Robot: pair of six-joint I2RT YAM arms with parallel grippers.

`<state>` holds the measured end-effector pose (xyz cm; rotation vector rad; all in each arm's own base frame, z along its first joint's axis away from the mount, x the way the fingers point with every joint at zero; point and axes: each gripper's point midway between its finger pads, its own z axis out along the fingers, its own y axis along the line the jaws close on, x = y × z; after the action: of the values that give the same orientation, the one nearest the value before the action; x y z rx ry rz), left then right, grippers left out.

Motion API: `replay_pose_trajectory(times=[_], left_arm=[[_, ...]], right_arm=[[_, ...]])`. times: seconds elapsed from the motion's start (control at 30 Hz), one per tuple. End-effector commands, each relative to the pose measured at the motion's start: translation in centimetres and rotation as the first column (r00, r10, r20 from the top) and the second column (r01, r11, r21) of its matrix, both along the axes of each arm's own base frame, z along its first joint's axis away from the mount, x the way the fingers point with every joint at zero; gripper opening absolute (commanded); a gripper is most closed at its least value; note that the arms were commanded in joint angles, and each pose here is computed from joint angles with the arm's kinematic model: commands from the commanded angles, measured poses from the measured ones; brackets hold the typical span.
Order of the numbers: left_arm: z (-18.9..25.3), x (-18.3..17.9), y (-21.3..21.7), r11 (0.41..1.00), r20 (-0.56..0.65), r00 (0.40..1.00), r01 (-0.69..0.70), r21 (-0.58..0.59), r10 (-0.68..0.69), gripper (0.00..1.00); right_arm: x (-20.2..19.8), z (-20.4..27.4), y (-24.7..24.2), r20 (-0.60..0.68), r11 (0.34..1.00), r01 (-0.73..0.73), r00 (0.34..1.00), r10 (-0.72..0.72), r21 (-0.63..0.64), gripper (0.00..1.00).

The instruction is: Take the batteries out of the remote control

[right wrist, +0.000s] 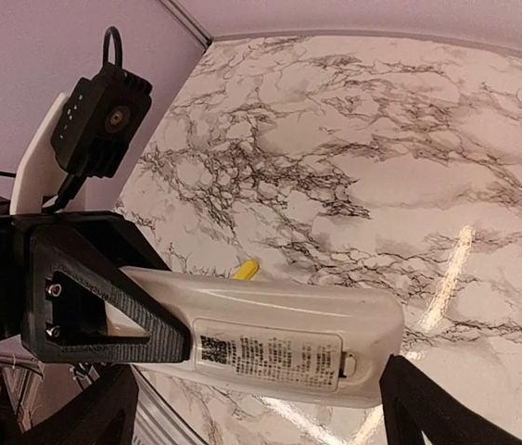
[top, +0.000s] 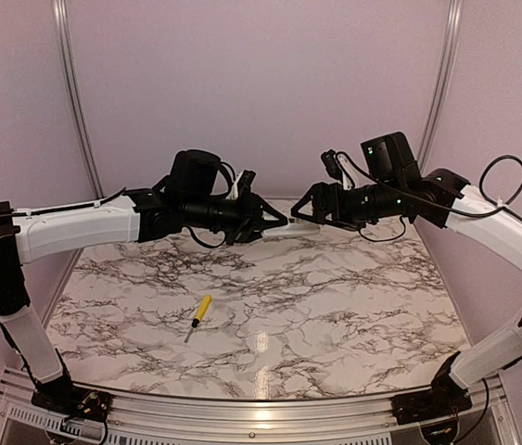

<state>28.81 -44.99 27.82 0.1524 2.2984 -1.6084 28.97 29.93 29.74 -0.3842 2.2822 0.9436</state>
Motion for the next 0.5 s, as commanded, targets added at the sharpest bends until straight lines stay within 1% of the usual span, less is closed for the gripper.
replay_pose_trajectory(times=[0.0, 0.47], left_arm=[[1.02, 0.54, -0.58, 1.0, 0.016, 1.0, 0.006, -0.022, -0.006, 0.0], [0.97, 0.94, -1.11, 1.0, 0.009, 1.0, 0.005, -0.029, -0.005, 0.0]], right_arm=[[0.02, 1.58, 0.92, 0.021, 0.999, -0.021, 1.0, 0.02, 0.036, 0.89], [0.33, 1.31, 0.98, 0.024, 1.0, -0.021, 1.0, 0.02, 0.019, 0.89]])
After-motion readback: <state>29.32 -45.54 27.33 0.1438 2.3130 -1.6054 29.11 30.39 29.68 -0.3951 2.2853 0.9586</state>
